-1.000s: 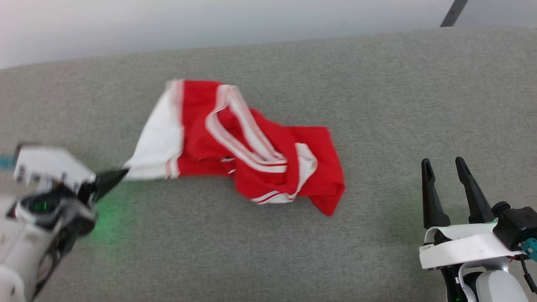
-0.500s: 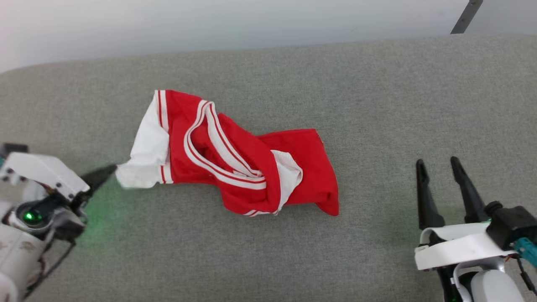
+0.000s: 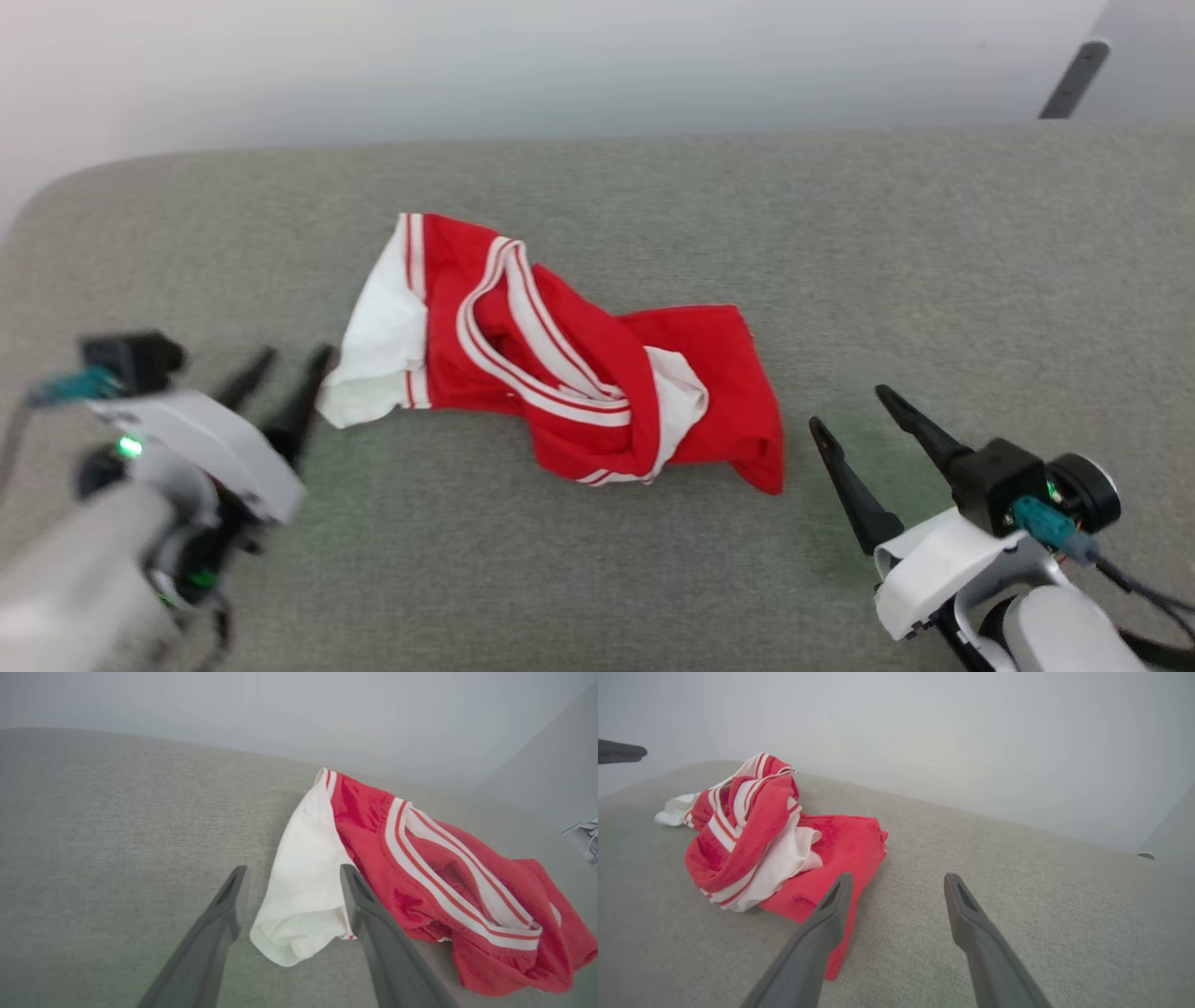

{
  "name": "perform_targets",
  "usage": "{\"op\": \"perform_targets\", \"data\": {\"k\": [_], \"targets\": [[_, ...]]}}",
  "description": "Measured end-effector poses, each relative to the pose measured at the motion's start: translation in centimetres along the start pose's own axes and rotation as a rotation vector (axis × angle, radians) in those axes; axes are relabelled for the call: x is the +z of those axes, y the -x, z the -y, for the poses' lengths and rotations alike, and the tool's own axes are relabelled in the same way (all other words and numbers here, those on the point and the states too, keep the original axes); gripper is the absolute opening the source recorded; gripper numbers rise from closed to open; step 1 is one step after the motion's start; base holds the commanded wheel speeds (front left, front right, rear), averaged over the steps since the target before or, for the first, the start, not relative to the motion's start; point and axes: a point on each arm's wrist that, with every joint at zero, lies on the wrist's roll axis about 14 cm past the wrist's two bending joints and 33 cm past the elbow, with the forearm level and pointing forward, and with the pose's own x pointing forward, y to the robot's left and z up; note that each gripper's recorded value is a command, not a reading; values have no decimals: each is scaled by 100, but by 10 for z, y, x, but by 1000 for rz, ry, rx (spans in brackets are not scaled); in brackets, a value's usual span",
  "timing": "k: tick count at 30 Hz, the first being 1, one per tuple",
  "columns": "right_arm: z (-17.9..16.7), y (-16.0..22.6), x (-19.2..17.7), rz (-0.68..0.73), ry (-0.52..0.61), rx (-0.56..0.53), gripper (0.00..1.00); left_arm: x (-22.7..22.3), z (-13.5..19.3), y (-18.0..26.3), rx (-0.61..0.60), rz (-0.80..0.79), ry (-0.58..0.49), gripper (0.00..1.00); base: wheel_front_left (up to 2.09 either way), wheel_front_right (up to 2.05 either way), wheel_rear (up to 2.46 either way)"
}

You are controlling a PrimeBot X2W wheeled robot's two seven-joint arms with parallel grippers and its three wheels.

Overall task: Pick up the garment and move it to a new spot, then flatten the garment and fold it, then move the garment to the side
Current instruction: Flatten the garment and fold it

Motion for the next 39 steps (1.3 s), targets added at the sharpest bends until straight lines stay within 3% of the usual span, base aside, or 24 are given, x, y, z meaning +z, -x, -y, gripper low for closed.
{"op": "perform_targets", "data": {"k": [2,8,16,21,28,36,37,38,39], "targets": [[-8,-5,1,-39,7,61,100,-10,14,8,-18,17,31,100,0,0,0],[-30,-17,7,-150,76,236,100,-10,31,38,-7,117,-29,100,0,0,0],[-56,-32,-3,-363,181,430,100,-25,32,87,84,231,-54,100,0,0,0],[-60,-46,-6,-479,230,489,100,-28,28,109,146,278,-141,100,0,0,0],[-60,-56,-25,-671,259,543,100,-31,26,121,201,316,-173,100,0,0,0],[-69,-66,-36,-739,283,604,100,-38,23,121,222,316,-177,100,0,0,0],[-70,-68,-35,-734,291,610,86,-38,22,121,224,317,-174,100,0,0,0],[-71,-69,-35,-730,300,616,58,-39,23,121,224,318,-169,100,0,0,0],[-73,-70,-34,-724,299,622,38,-39,22,121,225,319,-167,100,0,0,0]]}}
